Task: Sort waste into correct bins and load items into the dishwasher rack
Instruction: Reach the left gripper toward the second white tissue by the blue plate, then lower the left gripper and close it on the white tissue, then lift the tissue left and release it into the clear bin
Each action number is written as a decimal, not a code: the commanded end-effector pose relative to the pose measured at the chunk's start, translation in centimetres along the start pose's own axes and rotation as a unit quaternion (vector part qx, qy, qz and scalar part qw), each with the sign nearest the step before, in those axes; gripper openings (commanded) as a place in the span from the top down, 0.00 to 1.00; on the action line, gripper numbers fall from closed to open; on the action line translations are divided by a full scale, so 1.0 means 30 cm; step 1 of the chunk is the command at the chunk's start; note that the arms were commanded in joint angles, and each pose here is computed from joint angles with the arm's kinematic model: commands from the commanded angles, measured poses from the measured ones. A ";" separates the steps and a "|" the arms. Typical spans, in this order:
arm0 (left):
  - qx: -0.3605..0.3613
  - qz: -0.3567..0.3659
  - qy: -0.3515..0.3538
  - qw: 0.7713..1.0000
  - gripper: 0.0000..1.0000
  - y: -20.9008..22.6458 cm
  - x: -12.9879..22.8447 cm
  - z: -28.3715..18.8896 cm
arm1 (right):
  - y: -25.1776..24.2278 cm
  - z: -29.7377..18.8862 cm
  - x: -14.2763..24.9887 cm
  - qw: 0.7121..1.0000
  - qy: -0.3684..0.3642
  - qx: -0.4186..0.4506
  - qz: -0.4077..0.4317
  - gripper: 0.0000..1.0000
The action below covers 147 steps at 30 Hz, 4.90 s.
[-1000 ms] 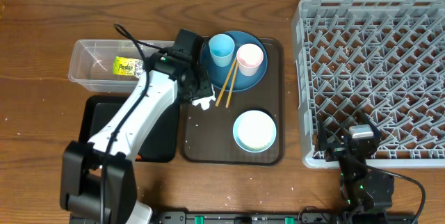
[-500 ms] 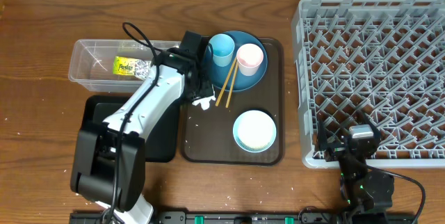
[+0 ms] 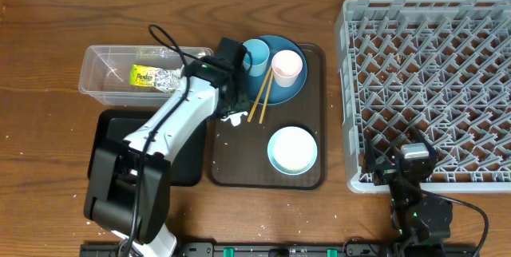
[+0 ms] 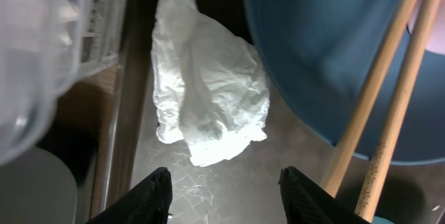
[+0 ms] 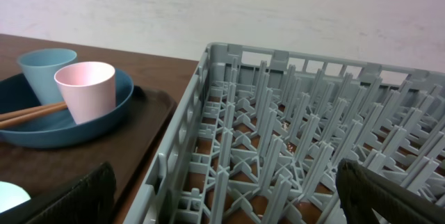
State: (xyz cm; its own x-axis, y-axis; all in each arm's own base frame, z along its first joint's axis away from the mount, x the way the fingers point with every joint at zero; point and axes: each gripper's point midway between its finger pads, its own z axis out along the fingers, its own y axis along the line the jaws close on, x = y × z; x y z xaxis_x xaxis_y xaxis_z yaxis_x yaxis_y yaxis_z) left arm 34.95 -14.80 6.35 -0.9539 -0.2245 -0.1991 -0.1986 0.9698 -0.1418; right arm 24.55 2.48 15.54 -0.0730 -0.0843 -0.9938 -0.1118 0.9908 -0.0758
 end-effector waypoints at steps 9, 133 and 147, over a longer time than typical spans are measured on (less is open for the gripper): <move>-0.053 0.013 -0.025 0.998 0.47 0.038 -0.008 0.018 | -0.006 0.000 0.005 1.000 0.003 0.005 -0.001 0.01; 0.099 0.041 0.022 0.994 0.94 -0.034 0.086 0.183 | -0.006 0.000 0.006 1.000 0.003 0.005 -0.001 0.01; 0.094 0.032 -0.181 0.978 0.94 -0.011 -0.118 -0.205 | -0.006 0.000 0.006 1.000 0.003 0.005 -0.001 0.01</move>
State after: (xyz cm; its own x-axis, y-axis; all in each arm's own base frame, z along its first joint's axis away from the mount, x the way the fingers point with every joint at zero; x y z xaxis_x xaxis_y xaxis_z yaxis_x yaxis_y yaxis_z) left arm 36.11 -15.94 10.89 -0.8753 -0.1828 -0.4477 -0.0159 0.9362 -0.3512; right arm 24.55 2.48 15.54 -0.0730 -0.0843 -0.9938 -0.1118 0.9908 -0.0758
